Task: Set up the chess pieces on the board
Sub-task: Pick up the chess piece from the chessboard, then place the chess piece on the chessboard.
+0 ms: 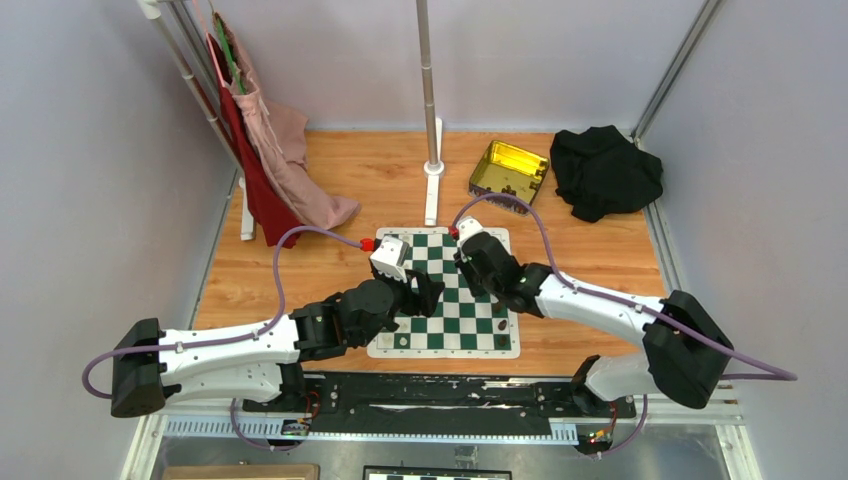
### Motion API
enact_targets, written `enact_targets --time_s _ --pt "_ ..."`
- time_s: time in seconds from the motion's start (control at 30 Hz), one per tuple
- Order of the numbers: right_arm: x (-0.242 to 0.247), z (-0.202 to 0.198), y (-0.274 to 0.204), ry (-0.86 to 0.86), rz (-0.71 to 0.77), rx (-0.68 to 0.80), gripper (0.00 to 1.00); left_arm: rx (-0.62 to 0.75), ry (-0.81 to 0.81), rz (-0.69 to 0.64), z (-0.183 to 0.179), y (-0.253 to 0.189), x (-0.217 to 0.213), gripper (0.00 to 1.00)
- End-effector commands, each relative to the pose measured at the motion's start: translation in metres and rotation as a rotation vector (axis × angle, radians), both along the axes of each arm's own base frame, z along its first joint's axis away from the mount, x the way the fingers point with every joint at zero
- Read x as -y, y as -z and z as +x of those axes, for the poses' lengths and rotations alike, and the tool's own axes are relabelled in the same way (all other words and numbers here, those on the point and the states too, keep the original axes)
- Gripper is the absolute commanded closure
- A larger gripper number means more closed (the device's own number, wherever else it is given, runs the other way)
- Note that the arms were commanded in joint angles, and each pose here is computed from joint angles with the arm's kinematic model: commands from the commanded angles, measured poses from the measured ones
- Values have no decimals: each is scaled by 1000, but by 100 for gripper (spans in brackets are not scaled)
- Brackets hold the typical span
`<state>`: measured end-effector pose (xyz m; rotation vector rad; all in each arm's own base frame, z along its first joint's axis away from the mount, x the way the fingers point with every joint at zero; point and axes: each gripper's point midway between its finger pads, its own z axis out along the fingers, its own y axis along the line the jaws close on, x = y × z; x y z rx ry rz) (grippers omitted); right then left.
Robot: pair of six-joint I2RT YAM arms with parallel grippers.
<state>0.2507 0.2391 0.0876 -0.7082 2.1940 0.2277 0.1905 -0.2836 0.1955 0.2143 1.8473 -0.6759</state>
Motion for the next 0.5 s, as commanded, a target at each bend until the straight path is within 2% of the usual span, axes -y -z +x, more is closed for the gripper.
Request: enact_targets --time_s 0.0,0.47 --pt "13 3 -3 48 -5 6 100 12 -23 -29 4 -6 -2 25" --pt "28 9 -8 92 -11 11 100 18 -25 -33 3 -8 -5 19"
